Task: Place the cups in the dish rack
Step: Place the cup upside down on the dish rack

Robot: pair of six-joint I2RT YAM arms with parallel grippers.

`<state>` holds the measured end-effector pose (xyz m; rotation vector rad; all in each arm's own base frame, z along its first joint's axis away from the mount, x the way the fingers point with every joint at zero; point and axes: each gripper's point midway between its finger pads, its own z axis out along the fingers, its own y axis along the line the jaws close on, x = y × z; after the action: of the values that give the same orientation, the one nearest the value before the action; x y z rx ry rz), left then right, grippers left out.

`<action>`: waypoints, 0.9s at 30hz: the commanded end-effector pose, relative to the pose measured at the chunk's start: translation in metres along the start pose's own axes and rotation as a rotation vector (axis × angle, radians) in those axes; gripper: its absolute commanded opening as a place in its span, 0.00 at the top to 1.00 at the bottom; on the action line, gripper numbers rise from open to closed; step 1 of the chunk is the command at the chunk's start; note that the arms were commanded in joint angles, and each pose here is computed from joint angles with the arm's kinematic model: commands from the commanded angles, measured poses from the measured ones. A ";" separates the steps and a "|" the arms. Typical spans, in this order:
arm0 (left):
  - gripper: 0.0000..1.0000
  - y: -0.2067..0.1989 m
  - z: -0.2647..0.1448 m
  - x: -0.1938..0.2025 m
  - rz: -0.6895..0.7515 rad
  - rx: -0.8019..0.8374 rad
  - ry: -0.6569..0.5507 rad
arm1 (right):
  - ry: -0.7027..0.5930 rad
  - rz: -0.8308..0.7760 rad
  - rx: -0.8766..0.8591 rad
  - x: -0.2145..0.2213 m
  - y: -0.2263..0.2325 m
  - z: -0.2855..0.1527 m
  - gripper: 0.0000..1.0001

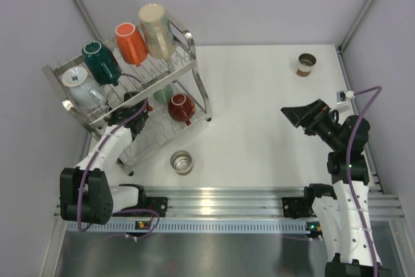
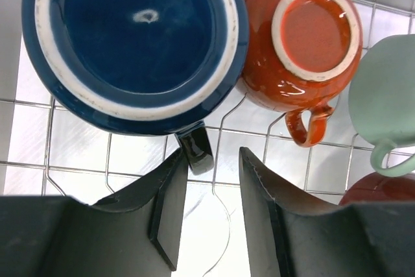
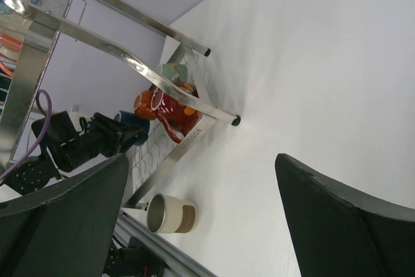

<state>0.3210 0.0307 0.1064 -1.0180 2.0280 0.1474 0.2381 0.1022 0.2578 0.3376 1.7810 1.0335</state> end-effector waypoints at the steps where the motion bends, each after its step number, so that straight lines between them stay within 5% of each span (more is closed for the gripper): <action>1: 0.57 -0.003 0.000 -0.006 -0.038 0.017 -0.027 | -0.046 -0.066 -0.043 -0.017 0.022 -0.005 0.04; 27: 0.58 -0.028 -0.031 0.047 -0.129 0.254 0.232 | -0.047 -0.072 -0.044 -0.013 0.025 -0.011 0.04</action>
<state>0.3004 -0.0139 0.0844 -1.0451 2.1410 -0.1566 0.2320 0.1024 0.2608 0.3269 1.7731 1.0260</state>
